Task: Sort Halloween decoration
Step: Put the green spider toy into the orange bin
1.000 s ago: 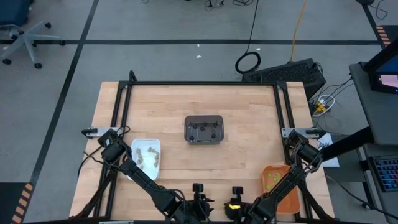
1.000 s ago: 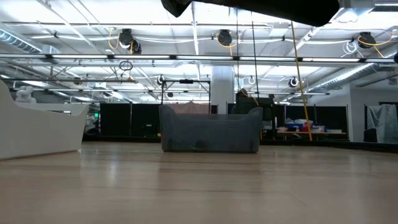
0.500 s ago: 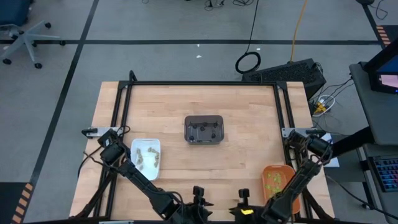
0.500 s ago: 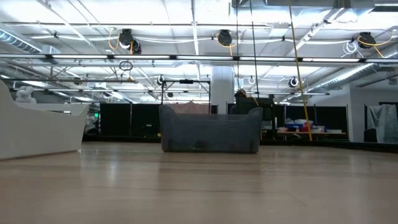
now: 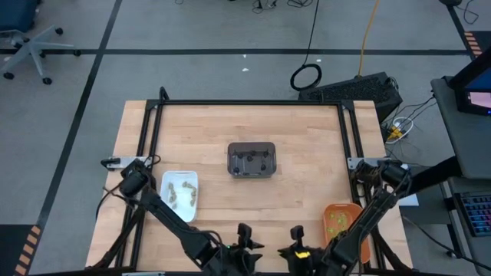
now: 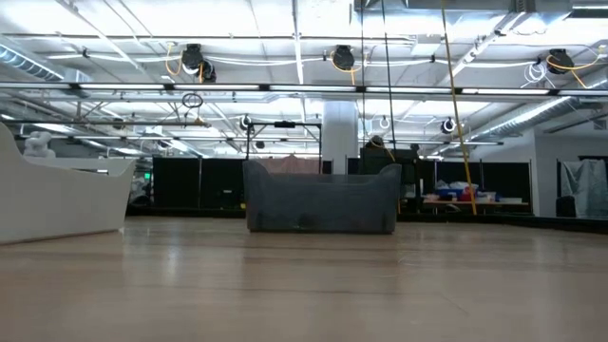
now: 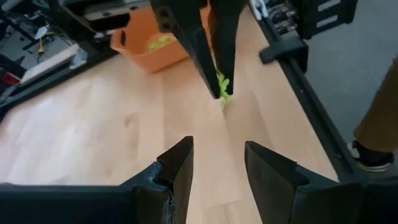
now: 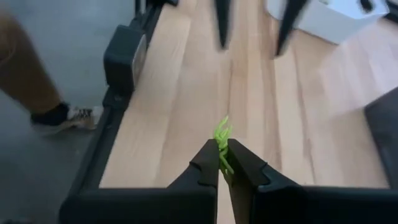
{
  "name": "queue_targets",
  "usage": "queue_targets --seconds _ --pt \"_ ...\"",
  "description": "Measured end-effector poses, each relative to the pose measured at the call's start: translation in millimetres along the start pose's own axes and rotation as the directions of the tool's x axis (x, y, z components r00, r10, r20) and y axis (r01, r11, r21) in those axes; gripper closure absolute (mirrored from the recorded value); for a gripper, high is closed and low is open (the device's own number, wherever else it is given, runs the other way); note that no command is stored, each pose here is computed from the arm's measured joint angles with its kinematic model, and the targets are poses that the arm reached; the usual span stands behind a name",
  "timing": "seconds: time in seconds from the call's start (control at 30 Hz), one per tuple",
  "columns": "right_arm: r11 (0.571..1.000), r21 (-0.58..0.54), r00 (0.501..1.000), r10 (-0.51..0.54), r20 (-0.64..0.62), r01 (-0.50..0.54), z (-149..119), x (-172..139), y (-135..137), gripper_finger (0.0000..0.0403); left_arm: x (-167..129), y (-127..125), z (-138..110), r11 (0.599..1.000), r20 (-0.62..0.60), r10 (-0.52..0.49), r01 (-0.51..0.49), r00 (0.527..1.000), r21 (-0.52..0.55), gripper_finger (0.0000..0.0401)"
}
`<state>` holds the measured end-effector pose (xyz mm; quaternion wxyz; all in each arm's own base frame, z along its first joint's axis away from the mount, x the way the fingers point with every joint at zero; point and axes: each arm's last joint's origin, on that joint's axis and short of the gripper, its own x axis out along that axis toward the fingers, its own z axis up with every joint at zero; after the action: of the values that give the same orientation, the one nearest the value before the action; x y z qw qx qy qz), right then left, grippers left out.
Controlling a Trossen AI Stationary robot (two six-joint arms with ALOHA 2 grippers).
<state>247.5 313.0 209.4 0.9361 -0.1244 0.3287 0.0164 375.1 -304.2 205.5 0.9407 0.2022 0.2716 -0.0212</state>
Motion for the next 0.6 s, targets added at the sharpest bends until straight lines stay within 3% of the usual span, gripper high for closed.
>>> queue_targets --seconds 0.2,0.3,0.6 --pt "0.992 -0.123 0.999 -0.01 -0.047 0.004 9.9 -18.1 -24.9 0.0402 -25.7 22.8 17.9 1.0 0.012 -0.003 0.003 1.0 -0.004 0.0251" --pt "0.992 -0.128 1.0 -0.003 -0.019 0.0 11.3 -23.6 -35.6 0.0403 -34.3 30.3 17.3 1.0 0.011 0.001 -0.002 1.0 0.02 0.0251" --pt "0.992 -0.128 0.997 0.031 0.076 -0.021 -23.3 -20.9 -70.1 0.0403 -39.0 59.1 2.8 0.999 0.033 0.033 -0.032 0.999 -0.036 0.0251"
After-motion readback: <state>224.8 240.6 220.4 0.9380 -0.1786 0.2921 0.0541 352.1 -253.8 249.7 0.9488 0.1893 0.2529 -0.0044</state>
